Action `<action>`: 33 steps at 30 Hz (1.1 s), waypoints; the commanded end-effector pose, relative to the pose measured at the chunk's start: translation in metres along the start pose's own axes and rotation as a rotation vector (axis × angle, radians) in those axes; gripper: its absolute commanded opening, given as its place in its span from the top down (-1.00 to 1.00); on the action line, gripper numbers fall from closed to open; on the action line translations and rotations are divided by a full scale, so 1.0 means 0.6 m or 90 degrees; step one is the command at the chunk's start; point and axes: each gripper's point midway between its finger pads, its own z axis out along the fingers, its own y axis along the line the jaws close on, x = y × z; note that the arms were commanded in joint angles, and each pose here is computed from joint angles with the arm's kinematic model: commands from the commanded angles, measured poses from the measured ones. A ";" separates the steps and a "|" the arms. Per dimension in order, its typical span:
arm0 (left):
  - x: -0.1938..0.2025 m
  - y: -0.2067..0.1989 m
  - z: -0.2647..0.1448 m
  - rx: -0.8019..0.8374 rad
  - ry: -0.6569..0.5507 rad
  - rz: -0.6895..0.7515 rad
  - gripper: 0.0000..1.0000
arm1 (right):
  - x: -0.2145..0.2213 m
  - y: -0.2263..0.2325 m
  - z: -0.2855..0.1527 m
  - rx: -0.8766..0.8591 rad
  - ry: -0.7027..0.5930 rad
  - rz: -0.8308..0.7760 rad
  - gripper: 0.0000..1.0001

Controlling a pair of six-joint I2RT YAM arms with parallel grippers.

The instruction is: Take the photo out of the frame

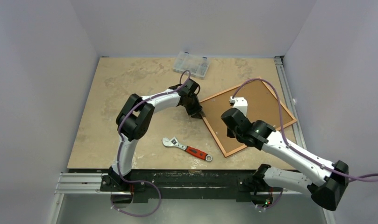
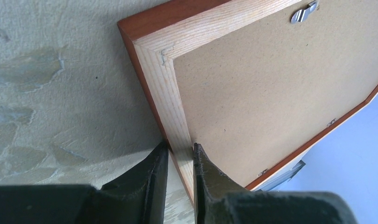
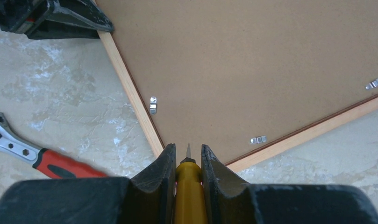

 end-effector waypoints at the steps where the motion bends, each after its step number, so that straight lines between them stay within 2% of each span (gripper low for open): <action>1: -0.010 0.016 0.007 0.004 0.005 0.018 0.77 | -0.019 0.052 0.033 -0.029 -0.002 -0.018 1.00; 6: -0.008 0.024 0.009 0.002 0.008 0.014 0.81 | -0.030 0.109 0.076 -0.076 -0.007 -0.064 1.00; 13: -0.006 0.021 0.008 0.005 0.013 0.012 0.84 | -0.025 0.136 0.128 -0.089 0.016 -0.085 1.00; 24: -0.004 0.017 0.006 0.011 0.018 0.011 0.85 | 0.001 0.133 0.154 -0.070 0.044 -0.110 1.00; 33: -0.004 0.021 0.008 0.008 0.020 0.010 0.86 | 0.025 0.097 0.141 -0.035 0.062 -0.105 1.00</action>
